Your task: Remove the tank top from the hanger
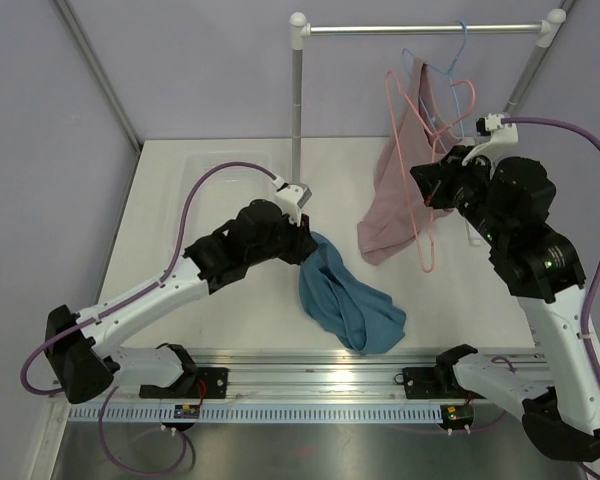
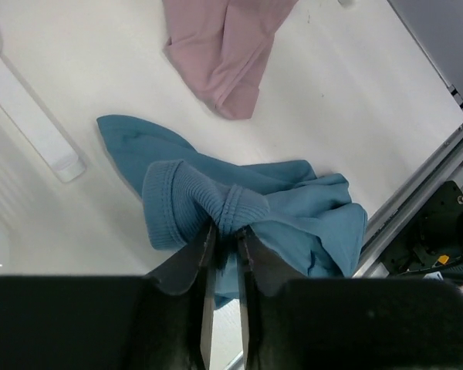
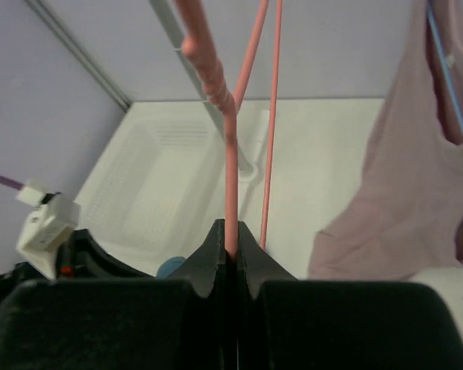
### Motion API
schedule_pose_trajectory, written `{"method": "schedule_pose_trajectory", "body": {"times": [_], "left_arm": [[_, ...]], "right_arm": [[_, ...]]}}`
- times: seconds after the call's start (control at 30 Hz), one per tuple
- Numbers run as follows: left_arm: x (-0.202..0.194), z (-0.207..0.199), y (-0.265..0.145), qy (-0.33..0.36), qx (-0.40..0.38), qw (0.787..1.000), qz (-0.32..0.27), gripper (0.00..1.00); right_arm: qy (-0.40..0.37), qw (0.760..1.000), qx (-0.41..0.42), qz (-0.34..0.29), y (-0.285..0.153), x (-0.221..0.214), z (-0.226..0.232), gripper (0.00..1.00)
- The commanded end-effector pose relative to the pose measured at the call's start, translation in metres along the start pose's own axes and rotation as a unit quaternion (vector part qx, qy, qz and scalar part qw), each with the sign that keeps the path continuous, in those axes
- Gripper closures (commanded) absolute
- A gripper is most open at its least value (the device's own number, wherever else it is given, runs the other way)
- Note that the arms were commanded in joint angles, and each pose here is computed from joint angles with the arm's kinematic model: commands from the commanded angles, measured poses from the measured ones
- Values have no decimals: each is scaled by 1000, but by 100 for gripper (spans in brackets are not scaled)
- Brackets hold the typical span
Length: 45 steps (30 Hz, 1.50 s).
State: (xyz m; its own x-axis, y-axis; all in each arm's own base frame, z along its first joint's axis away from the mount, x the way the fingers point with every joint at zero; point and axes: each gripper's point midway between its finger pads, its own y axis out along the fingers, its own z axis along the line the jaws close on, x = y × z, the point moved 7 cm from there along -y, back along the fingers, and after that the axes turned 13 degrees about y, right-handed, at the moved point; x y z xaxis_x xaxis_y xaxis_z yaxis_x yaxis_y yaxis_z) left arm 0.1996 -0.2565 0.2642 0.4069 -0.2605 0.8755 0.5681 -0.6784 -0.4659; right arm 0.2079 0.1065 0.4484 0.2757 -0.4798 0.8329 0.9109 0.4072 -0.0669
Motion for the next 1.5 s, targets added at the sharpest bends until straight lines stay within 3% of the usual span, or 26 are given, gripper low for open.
{"method": "schedule_pose_trajectory", "body": {"times": [0.0,0.03,0.07,0.2,0.23,0.27,0.3,0.37,0.4,0.47,0.53,0.63,1.0,1.13,1.23,1.27,1.37,1.43,1.47], "left_arm": [[37,-6,-14,7,18,998,-52,73],[35,-10,-16,17,14,999,-44,55],[41,-11,-21,22,20,998,-51,43],[40,-22,-36,51,32,997,-50,17],[36,-22,-38,55,41,997,-42,1],[36,-21,-41,56,56,996,-44,1],[35,-25,-46,59,56,996,-46,1],[30,-24,-51,61,81,994,-46,1],[25,-29,-53,65,79,994,-45,1],[24,-29,-60,64,100,991,-57,1],[18,-33,-64,72,105,990,-59,1],[9,-40,-64,81,105,990,-55,1],[-20,-65,-31,101,75,992,-29,1],[-26,-82,-8,108,52,993,-16,1],[-35,-95,13,111,40,993,-2,1],[-35,-99,18,107,35,994,-7,1],[-54,-108,42,112,24,993,17,1],[-64,-116,59,113,15,993,28,1],[-69,-117,65,111,17,993,33,1]], "right_arm": [[-39,991,-118,46,14,-3,-24,100],[-46,992,-113,27,16,14,-16,100],[-63,988,-134,36,34,15,-21,100],[-94,986,-138,10,64,56,-3,100],[-100,984,-146,14,71,59,-4,100],[-111,982,-150,38,96,52,-9,100],[-111,984,-138,17,97,71,-2,100],[-120,980,-149,62,132,60,-15,100],[-117,983,-140,31,129,81,-9,100],[-122,981,-145,52,154,74,-21,100],[-122,982,-139,23,160,89,-24,100],[-116,984,-132,29,179,88,-39,100],[-95,980,-153,81,208,63,-76,100],[-93,981,-151,75,194,68,-70,66],[-94,983,-144,58,174,79,-58,49],[-95,984,-139,51,162,84,-51,38],[-94,986,-128,41,135,91,-38,32],[-91,990,-101,31,109,97,-22,21],[-88,990,-99,40,104,92,-22,7]]}}
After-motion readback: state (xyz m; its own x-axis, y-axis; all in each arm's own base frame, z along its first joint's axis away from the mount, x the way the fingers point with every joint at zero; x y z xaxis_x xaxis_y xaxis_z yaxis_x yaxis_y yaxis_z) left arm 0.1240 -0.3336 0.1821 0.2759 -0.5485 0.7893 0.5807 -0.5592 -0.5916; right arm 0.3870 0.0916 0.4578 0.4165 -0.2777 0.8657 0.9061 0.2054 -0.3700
